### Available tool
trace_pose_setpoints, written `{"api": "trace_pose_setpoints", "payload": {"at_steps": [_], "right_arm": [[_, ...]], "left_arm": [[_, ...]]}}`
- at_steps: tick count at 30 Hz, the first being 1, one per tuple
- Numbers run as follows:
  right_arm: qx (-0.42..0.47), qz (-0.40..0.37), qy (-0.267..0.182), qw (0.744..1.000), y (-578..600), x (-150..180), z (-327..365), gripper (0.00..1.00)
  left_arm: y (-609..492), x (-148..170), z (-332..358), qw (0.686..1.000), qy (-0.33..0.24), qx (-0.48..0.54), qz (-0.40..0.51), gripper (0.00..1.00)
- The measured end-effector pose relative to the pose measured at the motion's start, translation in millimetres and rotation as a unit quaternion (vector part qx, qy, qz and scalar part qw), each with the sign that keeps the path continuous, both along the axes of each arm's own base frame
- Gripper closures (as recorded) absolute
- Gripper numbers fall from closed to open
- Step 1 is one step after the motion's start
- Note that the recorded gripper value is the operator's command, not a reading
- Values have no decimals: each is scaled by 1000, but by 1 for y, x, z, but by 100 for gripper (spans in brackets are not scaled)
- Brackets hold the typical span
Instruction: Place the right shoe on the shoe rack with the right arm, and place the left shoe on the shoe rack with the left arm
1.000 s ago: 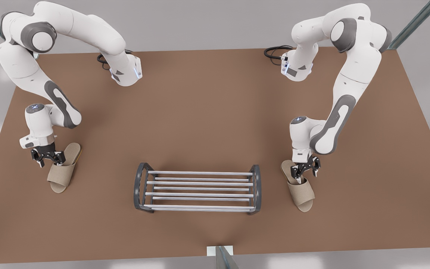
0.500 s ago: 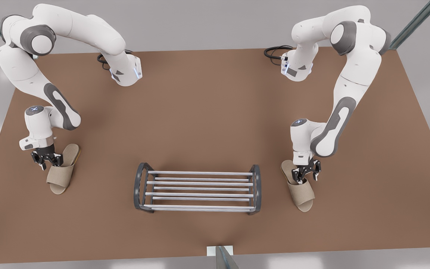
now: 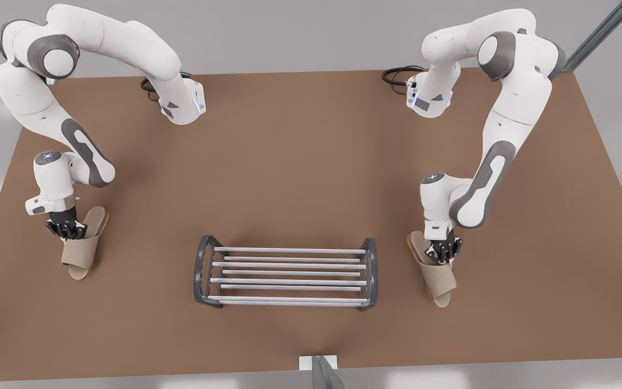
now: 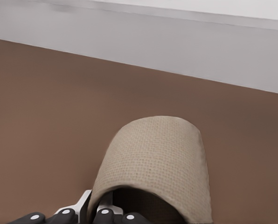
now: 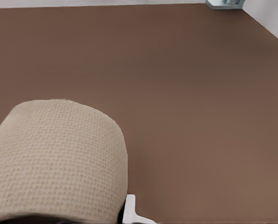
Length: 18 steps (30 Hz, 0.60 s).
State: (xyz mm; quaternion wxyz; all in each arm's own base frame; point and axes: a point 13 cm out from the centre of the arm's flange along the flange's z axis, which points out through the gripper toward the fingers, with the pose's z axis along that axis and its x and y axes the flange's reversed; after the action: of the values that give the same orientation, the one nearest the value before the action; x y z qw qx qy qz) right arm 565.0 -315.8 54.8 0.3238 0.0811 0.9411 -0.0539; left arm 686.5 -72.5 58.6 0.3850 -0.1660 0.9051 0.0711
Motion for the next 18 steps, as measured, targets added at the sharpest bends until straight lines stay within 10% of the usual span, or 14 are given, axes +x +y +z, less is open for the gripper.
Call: {"api": "trace_pose_setpoints", "payload": {"at_steps": [18], "right_arm": [[2,4,-30,1000,37,51,93,79]], "left_arm": [[-108,81,229,977,-87,-170,97,79]]}}
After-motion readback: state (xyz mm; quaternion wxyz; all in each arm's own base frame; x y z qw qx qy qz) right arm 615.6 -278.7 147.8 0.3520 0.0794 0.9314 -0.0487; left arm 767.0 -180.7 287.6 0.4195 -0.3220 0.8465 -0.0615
